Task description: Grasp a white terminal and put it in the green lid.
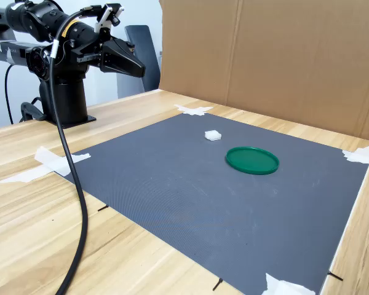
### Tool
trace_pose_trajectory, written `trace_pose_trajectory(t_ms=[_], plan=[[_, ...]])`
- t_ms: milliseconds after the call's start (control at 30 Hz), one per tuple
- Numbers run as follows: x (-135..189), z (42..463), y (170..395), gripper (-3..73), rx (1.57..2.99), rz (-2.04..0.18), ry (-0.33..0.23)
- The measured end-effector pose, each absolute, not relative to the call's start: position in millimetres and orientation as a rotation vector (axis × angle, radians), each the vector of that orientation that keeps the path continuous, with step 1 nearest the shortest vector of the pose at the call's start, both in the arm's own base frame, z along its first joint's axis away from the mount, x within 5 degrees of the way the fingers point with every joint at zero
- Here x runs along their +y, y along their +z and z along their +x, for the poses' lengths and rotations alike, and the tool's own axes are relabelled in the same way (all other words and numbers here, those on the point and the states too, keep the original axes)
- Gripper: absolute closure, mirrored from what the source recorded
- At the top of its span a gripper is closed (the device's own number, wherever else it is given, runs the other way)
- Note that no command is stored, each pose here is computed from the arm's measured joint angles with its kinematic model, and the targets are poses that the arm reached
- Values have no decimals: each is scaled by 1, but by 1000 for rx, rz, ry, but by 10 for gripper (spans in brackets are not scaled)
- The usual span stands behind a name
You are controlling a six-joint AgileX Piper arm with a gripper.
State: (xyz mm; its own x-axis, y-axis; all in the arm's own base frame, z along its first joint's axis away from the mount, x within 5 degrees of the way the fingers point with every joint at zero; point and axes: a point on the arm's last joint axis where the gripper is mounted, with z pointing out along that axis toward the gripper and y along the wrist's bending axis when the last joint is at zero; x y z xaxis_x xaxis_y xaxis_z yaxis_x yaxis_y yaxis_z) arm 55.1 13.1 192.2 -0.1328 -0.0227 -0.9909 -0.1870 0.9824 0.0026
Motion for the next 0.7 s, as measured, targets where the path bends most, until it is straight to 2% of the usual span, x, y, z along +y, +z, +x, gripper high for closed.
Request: trace_pose_trajectory(t_ms=[600, 700], plan=[[12, 56, 195, 721, 1676, -142, 145], [13, 59, 193, 721, 1714, -136, 153]])
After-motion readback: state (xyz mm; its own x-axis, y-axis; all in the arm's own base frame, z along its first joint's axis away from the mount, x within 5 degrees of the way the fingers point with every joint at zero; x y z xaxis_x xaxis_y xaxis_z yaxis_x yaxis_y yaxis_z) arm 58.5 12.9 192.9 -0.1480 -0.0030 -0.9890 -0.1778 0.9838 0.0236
